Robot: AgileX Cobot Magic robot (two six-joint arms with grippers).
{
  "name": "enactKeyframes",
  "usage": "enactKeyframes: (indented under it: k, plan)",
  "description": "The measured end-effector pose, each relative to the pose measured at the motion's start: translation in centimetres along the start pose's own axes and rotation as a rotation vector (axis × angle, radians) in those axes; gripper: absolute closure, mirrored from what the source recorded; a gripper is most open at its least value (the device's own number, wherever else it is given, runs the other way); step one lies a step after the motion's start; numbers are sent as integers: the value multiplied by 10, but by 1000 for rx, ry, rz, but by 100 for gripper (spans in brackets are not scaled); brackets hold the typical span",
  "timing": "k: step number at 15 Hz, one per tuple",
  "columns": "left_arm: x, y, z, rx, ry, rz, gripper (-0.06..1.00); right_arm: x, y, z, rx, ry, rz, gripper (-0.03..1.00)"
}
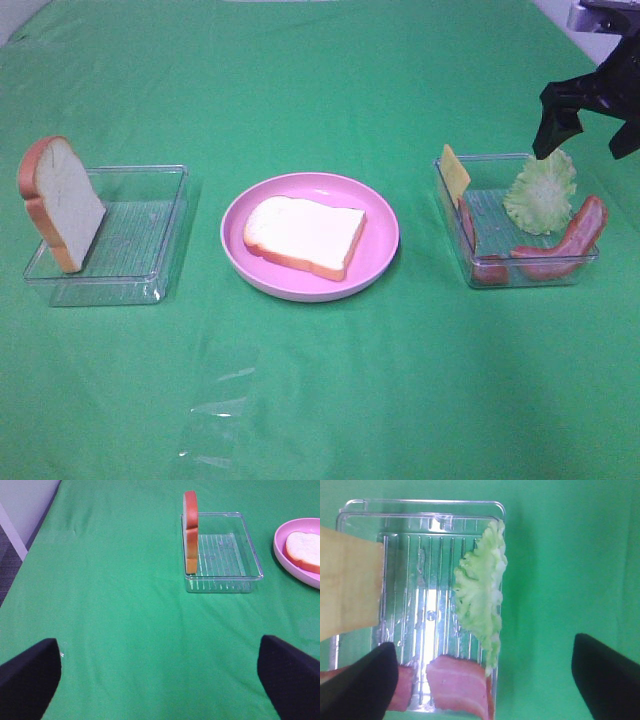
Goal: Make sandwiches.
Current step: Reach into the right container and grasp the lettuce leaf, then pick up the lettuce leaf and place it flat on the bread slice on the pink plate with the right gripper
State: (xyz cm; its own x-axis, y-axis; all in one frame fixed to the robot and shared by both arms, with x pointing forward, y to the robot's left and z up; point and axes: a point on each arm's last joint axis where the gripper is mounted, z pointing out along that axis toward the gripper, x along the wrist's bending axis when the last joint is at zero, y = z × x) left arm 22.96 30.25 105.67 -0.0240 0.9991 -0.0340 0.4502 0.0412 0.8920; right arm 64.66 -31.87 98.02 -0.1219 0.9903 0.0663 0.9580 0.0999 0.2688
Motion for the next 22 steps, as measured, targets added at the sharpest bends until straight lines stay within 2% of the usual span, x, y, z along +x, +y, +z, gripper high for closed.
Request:
enactKeyframes:
  k: [4,7,8,10,11,12,18,20,21,22]
  plan:
    - [0,0,0,0,0,0,-5,-4,3,28,6,-3,-10,11]
    - [0,0,0,0,0,0,-5,-6,4,42,0,-7,-7,23]
    - [0,0,0,0,0,0,-5,-7,5,44,-8,-10,-6,33]
    - [0,0,0,0,0,0,-5,-7,6,44,-19,-13,-6,75]
    - [0,0,0,0,0,0,-5,-7,6,44,-19,-13,-6,89]
    - [0,0,0,0,0,0,-5,-7,6,44,-19,-10,-4,95]
    - [0,0,0,0,0,0,-5,-4,8,28,-54,1,8,95]
    - [0,0,0,0,0,0,-5,1,10,2,-99,21,20,95]
    - [0,0,0,0,0,0,-5,7,10,-28,-156,38,28,95]
    - [0,0,0,0,0,0,-5,7,10,-28,-156,38,28,95]
